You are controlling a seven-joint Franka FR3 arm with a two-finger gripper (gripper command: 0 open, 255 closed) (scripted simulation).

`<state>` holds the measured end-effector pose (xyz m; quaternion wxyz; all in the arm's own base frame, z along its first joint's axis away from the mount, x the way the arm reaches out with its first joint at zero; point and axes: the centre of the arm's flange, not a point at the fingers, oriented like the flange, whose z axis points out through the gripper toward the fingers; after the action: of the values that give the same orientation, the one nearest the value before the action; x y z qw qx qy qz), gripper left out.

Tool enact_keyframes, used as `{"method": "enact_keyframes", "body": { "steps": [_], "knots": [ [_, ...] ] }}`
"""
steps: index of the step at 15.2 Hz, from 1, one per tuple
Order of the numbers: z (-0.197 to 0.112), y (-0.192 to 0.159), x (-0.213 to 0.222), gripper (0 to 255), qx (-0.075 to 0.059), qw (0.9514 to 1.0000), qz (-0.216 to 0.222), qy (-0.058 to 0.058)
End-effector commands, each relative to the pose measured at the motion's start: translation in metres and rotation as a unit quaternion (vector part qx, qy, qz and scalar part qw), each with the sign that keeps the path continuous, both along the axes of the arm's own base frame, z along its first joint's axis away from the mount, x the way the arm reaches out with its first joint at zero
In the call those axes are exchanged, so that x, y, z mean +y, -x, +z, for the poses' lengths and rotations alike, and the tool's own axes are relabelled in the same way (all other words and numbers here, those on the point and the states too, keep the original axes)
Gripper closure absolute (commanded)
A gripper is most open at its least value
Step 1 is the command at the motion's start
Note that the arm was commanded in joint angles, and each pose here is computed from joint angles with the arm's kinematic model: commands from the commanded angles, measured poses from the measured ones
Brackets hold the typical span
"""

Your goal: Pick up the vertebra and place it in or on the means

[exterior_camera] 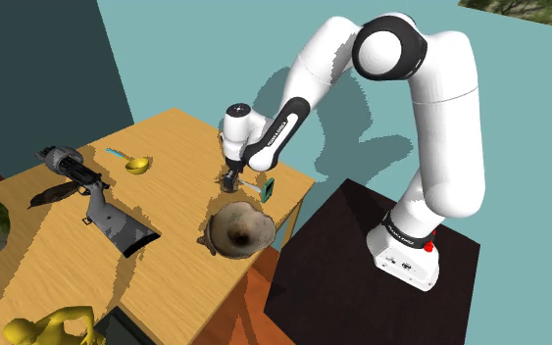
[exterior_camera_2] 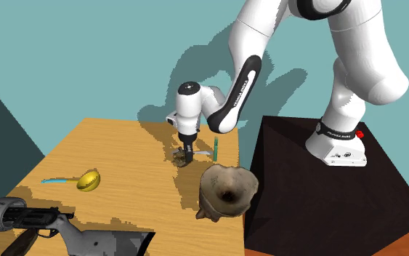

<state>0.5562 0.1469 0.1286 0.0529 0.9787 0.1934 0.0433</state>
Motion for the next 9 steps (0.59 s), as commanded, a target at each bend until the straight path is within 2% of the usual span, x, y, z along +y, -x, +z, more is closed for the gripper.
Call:
{"method": "enact_keyframes", "body": {
  "steps": [1, 8, 9],
  "knots": [
    [-0.006, 0.0003, 0.0001, 0, 0.0, 1.0, 0.0, 0.0],
    [-0.006, 0.0002, 0.0001, 0, 0.0, 1.0, 0.0, 0.0],
    [-0.006, 0.0002, 0.0001, 255, 0.0, 1.0, 0.0, 0.0]
  ]
}}
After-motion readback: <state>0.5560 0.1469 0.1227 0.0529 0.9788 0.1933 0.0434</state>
